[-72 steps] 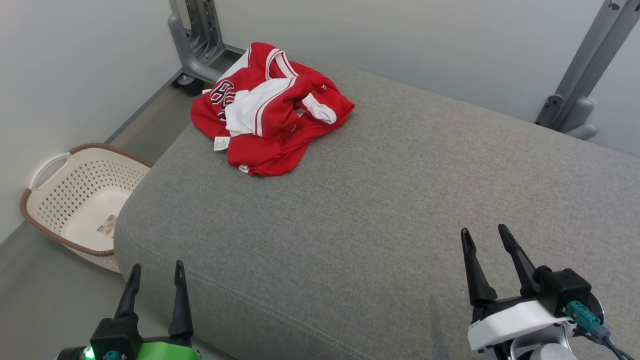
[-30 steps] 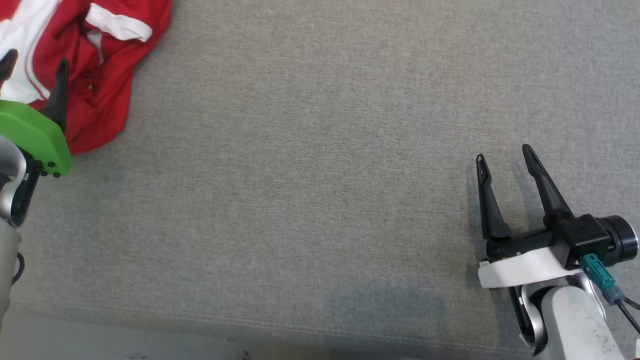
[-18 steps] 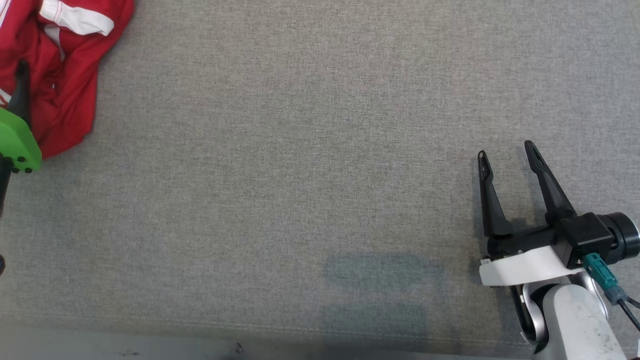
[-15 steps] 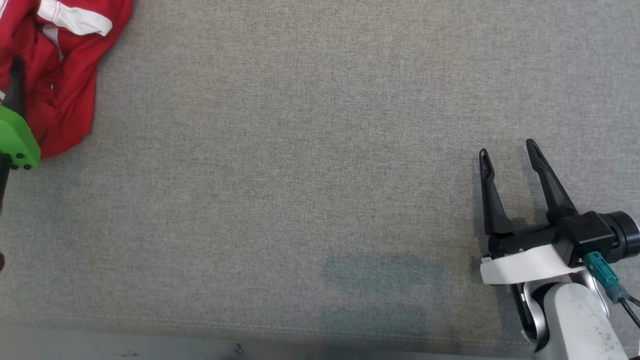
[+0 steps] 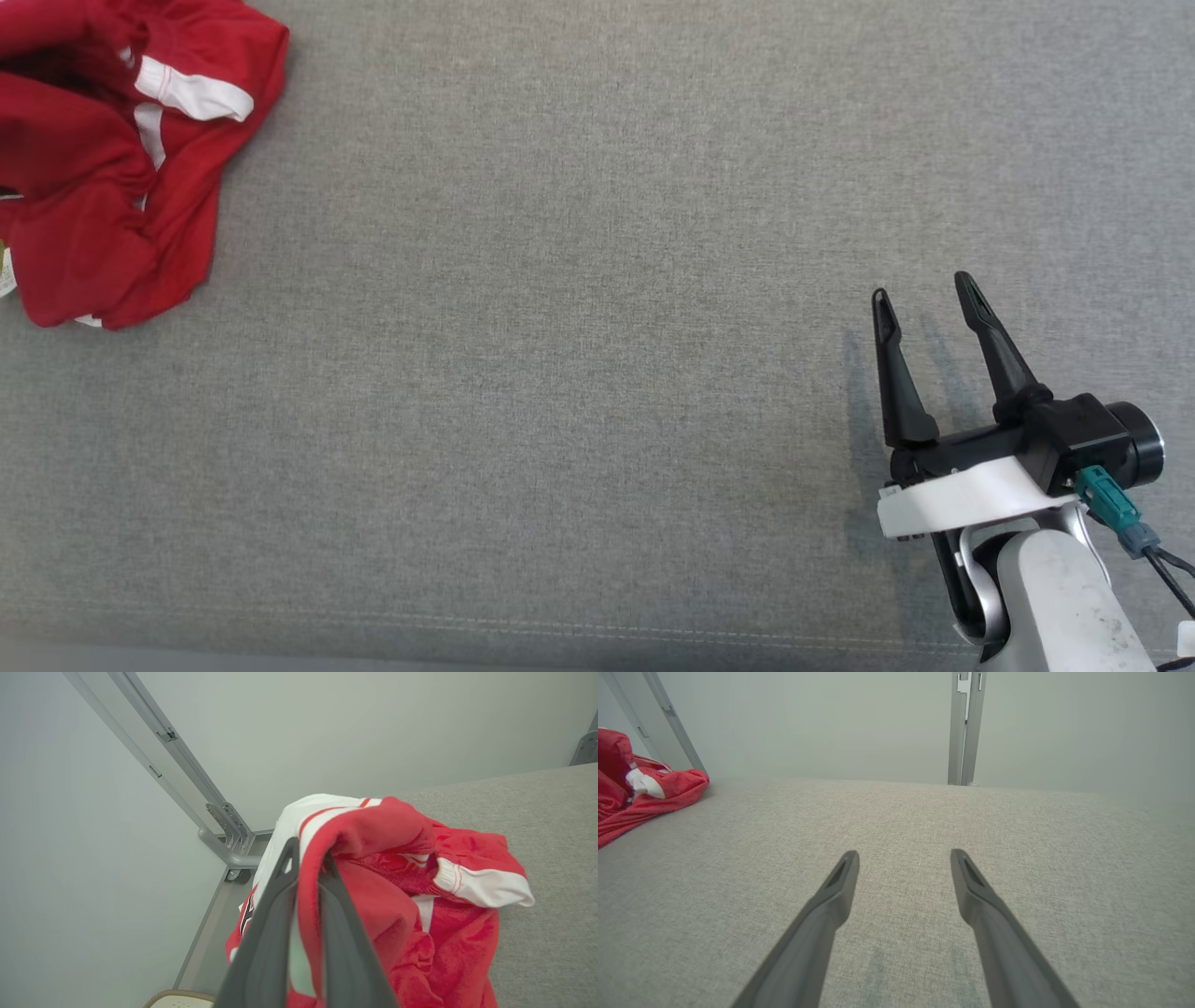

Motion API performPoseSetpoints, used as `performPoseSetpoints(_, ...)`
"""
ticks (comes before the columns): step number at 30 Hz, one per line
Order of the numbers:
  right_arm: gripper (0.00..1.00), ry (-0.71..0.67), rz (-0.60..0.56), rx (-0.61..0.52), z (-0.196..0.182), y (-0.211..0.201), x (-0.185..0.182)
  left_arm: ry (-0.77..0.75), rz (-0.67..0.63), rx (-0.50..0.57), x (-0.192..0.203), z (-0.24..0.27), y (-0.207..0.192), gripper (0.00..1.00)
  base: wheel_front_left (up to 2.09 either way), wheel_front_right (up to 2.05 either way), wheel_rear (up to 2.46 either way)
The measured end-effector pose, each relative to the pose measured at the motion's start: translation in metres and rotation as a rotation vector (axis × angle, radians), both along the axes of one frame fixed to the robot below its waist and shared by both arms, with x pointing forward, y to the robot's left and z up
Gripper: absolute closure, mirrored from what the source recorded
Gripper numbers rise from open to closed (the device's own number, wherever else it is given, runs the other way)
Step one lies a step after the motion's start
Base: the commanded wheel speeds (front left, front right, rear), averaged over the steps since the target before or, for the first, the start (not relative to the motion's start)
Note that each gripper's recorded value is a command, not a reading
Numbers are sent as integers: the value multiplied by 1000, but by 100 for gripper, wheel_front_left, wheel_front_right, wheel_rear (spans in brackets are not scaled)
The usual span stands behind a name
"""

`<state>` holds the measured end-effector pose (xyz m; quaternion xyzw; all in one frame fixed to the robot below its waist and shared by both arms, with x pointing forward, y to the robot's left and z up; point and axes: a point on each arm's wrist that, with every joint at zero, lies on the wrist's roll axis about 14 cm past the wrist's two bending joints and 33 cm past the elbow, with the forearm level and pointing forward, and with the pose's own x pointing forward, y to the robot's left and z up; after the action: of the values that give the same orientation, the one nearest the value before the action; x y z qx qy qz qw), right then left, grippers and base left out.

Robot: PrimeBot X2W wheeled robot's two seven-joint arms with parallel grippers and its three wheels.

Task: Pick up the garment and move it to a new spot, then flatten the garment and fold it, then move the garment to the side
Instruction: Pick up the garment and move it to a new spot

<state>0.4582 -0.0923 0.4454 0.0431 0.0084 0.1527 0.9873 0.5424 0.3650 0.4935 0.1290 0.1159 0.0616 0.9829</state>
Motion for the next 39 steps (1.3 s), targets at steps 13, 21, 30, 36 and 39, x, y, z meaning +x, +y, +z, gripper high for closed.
performPoseSetpoints(13, 0, -98, -71, 60, 56, -24, -27, -277, -248, 96, 16, 135, -77, 100, 0, 0, 0)
performPoseSetpoints(21, 0, -130, -184, 58, 72, -65, -52, -427, -487, 81, 21, 186, -172, 100, 0, 0, 0)
performPoseSetpoints(30, 0, -152, -314, 46, 83, -109, -76, -499, -772, -41, 10, 184, -296, 100, 0, 0, 0)
performPoseSetpoints(36, 0, -142, -357, 41, 80, -122, -84, -454, -931, -212, -12, 149, -378, 100, 0, 0, 0)
performPoseSetpoints(39, 0, -130, -369, 42, 77, -126, -85, -394, -966, -300, -21, 123, -407, 100, 0, 0, 0)
